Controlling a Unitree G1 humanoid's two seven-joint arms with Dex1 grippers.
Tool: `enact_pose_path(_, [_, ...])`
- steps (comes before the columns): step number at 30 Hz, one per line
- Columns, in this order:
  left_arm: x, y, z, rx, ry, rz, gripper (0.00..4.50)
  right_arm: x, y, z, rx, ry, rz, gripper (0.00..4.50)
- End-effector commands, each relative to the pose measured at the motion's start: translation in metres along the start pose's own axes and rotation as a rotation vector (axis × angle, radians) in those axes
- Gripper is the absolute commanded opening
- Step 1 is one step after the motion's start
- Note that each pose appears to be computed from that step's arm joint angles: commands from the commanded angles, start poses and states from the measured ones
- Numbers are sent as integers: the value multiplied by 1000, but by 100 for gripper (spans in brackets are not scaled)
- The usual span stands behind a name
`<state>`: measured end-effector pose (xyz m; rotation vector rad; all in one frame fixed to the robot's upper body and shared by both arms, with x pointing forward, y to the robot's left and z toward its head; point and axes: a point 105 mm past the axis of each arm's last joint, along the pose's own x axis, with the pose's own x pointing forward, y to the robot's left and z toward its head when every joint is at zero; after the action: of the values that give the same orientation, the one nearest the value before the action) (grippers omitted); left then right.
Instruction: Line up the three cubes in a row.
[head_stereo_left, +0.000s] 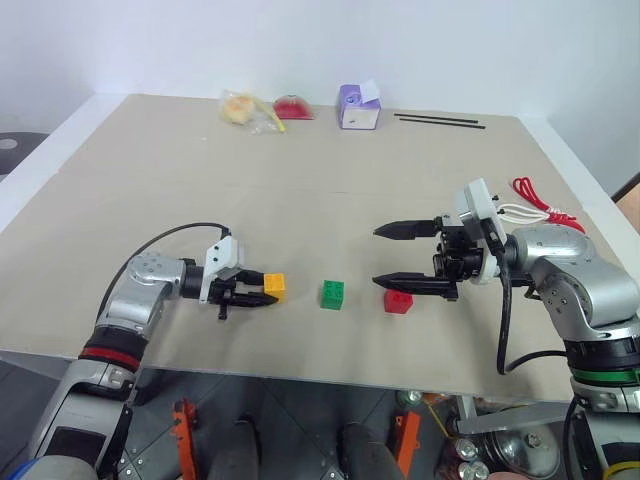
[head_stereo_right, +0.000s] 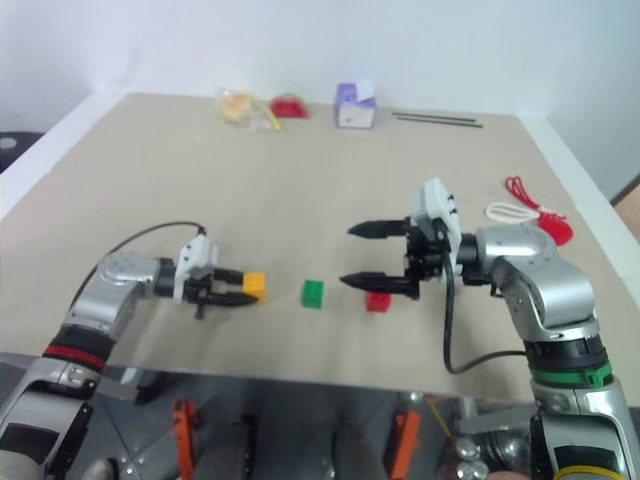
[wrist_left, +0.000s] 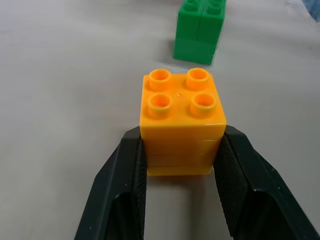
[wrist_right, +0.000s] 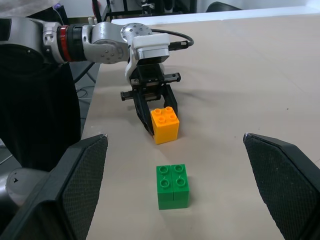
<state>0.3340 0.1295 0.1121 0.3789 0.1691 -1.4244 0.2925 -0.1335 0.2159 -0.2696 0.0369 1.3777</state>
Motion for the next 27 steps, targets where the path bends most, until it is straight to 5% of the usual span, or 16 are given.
enact_pose_path(1, [-1, 1, 2, 30, 19, -33, 130, -5, 2, 13, -53, -17, -6, 450])
enact_pose_path(6, [0, 0, 1, 25, 29, -59, 130, -5, 3, 13, -53, -17, -10, 450])
enact_pose_path(8, [0, -1, 1, 22, 27, -72, 231, -5, 3, 13, -52, -15, -12, 450])
enact_pose_path(15, [-3, 5, 28, -7, -98, -51, 446, -5, 0, 12, -51, -16, -17, 450])
enact_pose_path(21, [-9, 15, 59, -61, -260, 32, 446, -5, -1, 13, -47, -25, -23, 450])
enact_pose_path(27, [-34, 60, 100, -196, -578, 481, 446, -10, -25, 18, 0, -140, -233, 450])
